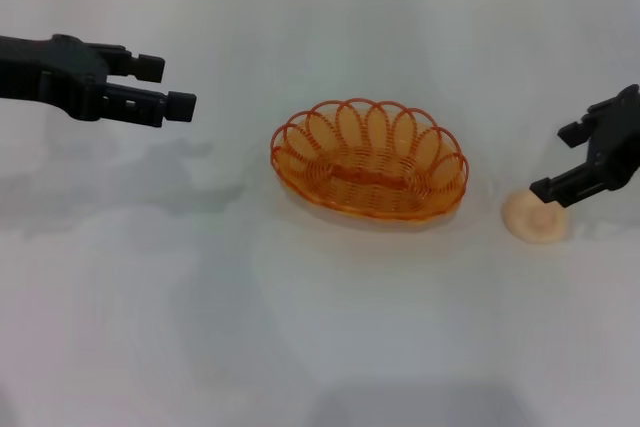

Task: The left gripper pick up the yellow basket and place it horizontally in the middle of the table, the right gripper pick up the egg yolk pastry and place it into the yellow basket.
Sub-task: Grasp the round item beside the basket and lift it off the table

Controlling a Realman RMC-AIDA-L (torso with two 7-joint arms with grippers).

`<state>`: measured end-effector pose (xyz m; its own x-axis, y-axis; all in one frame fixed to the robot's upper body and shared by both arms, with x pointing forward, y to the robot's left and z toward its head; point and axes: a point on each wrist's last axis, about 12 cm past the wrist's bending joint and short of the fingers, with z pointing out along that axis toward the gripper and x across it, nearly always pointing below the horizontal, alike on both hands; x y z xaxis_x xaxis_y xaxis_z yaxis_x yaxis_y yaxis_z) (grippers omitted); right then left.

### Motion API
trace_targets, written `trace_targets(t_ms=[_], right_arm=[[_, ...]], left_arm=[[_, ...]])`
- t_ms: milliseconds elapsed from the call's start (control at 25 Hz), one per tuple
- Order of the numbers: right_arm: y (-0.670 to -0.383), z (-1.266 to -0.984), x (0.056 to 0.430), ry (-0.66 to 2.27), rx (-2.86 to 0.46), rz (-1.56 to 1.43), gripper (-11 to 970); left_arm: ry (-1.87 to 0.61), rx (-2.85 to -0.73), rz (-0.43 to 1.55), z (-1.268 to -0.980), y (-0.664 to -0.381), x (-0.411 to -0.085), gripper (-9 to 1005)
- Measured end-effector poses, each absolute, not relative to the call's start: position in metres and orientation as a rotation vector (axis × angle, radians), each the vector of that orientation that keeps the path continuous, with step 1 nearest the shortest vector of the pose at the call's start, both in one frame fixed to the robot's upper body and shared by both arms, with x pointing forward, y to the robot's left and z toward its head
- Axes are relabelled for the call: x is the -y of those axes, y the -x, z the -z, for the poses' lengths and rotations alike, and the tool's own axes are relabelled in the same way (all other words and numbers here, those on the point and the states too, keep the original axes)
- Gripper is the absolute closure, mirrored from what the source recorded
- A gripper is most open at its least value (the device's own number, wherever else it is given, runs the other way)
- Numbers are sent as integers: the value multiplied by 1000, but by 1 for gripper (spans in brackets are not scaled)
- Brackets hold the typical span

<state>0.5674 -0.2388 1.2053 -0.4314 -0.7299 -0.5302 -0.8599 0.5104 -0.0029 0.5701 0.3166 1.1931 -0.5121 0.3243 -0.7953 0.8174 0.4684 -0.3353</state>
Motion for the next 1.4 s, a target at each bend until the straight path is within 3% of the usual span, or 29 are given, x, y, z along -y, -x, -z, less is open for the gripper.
trace_targets(t_ms=[1360, 1400], right_arm=[[-578, -1165, 229, 1342, -2347, -262, 289], [-578, -1164, 229, 1341, -2352, -256, 331]], left_arm=[[-920, -2161, 949, -1177, -567, -315, 118], [-920, -2161, 950, -1177, -567, -315, 118]])
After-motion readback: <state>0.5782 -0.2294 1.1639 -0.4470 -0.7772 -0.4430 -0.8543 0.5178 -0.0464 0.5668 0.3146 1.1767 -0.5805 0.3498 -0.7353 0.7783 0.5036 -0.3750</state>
